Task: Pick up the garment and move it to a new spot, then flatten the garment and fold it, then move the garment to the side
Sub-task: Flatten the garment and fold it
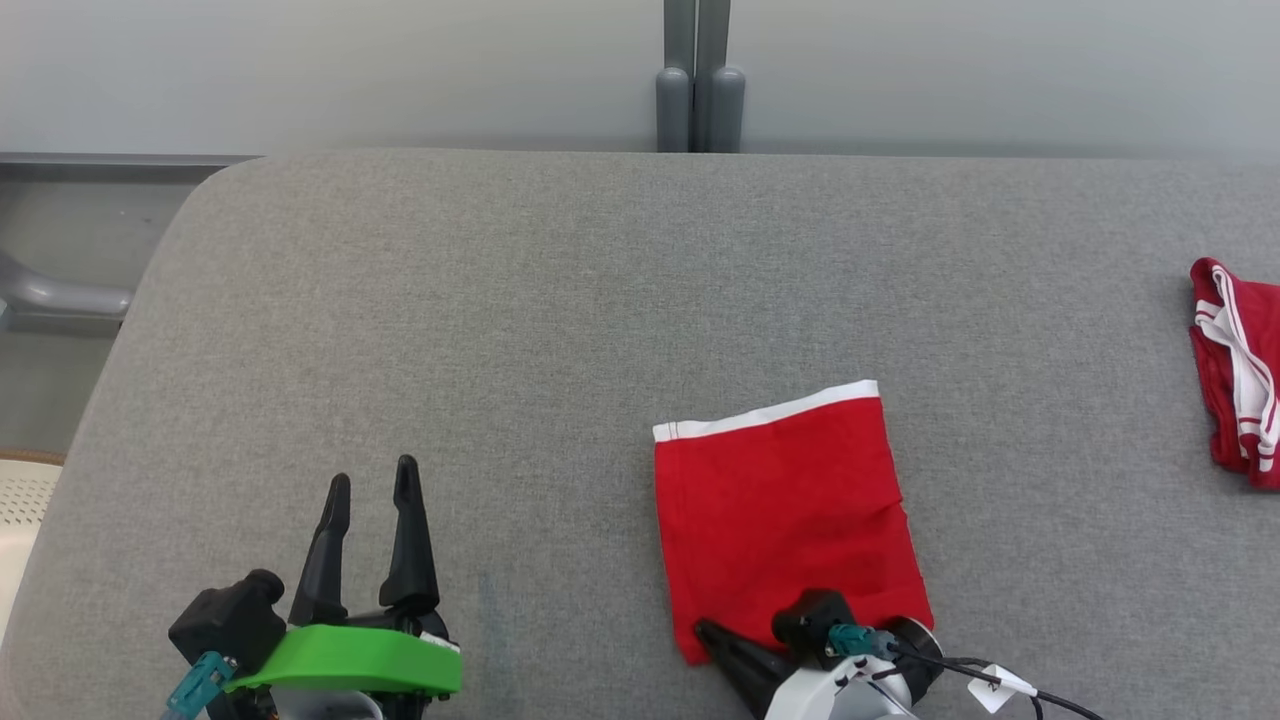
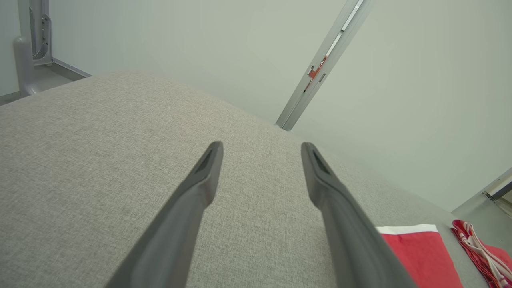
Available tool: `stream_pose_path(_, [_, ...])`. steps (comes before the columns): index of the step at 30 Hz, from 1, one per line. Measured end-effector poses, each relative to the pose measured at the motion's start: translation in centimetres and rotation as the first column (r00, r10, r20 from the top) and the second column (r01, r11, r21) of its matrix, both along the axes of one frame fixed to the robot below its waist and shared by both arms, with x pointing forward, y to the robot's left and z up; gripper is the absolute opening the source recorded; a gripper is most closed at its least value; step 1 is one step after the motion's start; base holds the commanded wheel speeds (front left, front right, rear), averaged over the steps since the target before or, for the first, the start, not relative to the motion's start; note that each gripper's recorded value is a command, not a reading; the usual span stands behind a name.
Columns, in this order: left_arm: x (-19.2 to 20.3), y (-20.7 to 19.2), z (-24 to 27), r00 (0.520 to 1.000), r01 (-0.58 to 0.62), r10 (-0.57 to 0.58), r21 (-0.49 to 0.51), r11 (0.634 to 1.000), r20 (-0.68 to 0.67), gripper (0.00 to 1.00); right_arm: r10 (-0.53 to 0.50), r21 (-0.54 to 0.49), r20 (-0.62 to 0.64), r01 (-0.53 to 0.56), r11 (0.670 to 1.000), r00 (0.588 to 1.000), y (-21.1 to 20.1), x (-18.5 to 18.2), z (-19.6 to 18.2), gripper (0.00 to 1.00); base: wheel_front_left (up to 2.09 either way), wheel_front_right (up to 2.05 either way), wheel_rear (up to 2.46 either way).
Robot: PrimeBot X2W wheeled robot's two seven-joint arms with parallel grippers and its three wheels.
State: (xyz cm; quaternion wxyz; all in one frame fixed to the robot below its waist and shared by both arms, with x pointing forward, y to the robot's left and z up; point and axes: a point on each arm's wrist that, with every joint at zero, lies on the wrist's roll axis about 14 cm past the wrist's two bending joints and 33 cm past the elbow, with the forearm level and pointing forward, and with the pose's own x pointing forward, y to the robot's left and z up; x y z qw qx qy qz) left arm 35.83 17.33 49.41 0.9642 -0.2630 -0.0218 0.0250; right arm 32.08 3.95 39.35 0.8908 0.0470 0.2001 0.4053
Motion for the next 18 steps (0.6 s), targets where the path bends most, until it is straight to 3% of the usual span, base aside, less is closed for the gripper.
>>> stream_pose_path(6, [0.2,-0.3,0.1,1.000,0.009,-0.009,-0.001,1.000,0.003,1.00,0.038,-0.012,-0.002,-0.038,0.999,0.999,0.1,-0.8,-0.3,0.00,0.00,0.00,0.00])
stream_pose_path(13, [0.6,-0.9,0.2,1.000,0.027,-0.027,-0.002,1.000,0.006,1.00,-0.027,0.048,0.083,0.023,0.999,0.996,-0.7,1.8,2.7,0.00,0.00,0.00,0.00])
stream_pose_path(15, [0.7,-1.1,0.3,0.999,0.034,-0.034,0.000,0.999,0.009,1.00,-0.080,0.097,0.145,0.067,0.993,0.986,-1.3,3.5,5.1,0.20,0.00,0.00,0.00])
stream_pose_path(16, [0.8,-1.2,0.3,0.999,0.038,-0.038,0.002,0.999,0.010,1.00,-0.107,0.117,0.169,0.088,0.989,0.980,-1.7,4.1,6.0,0.42,0.00,0.00,0.00])
stream_pose_path(17, [0.8,-1.3,0.3,0.999,0.043,-0.043,0.008,0.999,0.011,1.00,-0.139,0.135,0.197,0.113,0.984,0.971,-2.4,4.8,7.0,0.49,0.00,0.00,0.00])
stream_pose_path(18, [0.8,-1.5,0.4,0.999,0.050,-0.050,0.015,0.999,0.015,1.00,-0.169,0.148,0.221,0.139,0.979,0.960,-3.2,5.2,7.8,0.72,0.00,0.00,0.00])
